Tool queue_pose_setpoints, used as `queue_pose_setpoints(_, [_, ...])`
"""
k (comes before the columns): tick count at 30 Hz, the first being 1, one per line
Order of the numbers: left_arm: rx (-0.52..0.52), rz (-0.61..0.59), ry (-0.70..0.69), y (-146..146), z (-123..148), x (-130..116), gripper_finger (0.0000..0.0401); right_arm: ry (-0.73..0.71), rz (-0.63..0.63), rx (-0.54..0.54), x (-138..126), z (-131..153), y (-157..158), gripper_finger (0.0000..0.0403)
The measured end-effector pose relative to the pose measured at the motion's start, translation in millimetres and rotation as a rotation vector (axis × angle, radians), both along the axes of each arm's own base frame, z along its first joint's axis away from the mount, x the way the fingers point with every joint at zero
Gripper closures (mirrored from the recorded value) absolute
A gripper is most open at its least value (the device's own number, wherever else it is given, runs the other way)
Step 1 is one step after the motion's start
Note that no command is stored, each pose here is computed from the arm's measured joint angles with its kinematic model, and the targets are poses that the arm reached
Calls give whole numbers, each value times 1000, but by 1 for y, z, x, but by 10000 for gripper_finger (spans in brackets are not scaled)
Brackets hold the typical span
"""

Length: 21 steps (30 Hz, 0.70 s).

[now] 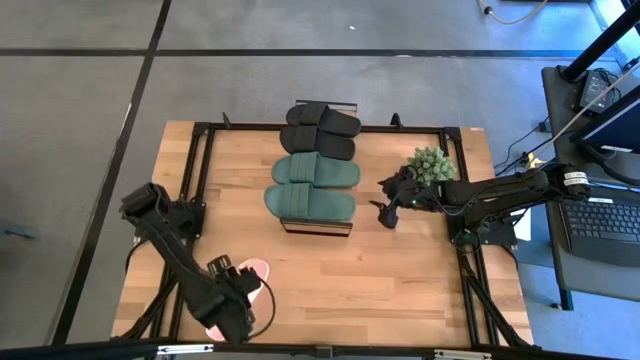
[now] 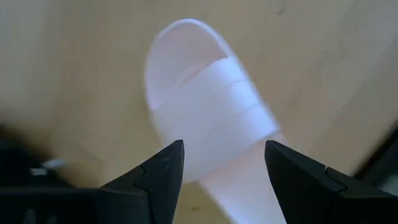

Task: Pick and place slides into the shelf
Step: Put the pink slipper under the shelf

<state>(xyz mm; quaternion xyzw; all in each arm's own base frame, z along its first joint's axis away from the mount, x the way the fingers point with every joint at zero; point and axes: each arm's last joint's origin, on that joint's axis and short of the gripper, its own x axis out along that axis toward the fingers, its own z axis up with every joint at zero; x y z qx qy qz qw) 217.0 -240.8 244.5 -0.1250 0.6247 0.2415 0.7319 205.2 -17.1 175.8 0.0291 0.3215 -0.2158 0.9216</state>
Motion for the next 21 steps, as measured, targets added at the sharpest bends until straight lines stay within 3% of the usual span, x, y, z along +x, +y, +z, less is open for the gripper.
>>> queue_pose_setpoints(4, [105, -100, 99, -11, -8, -4, 186, -25, -34, 38, 0, 0, 0, 85])
queue_pose_setpoints(9, [155, -163, 141, -24, -23, -10, 186, -70, -73, 85, 1, 2, 0, 85])
queue_pose_setpoints(21, [211, -185, 10, -44, -30, -29, 186, -112, -119, 146, 2, 3, 1, 85])
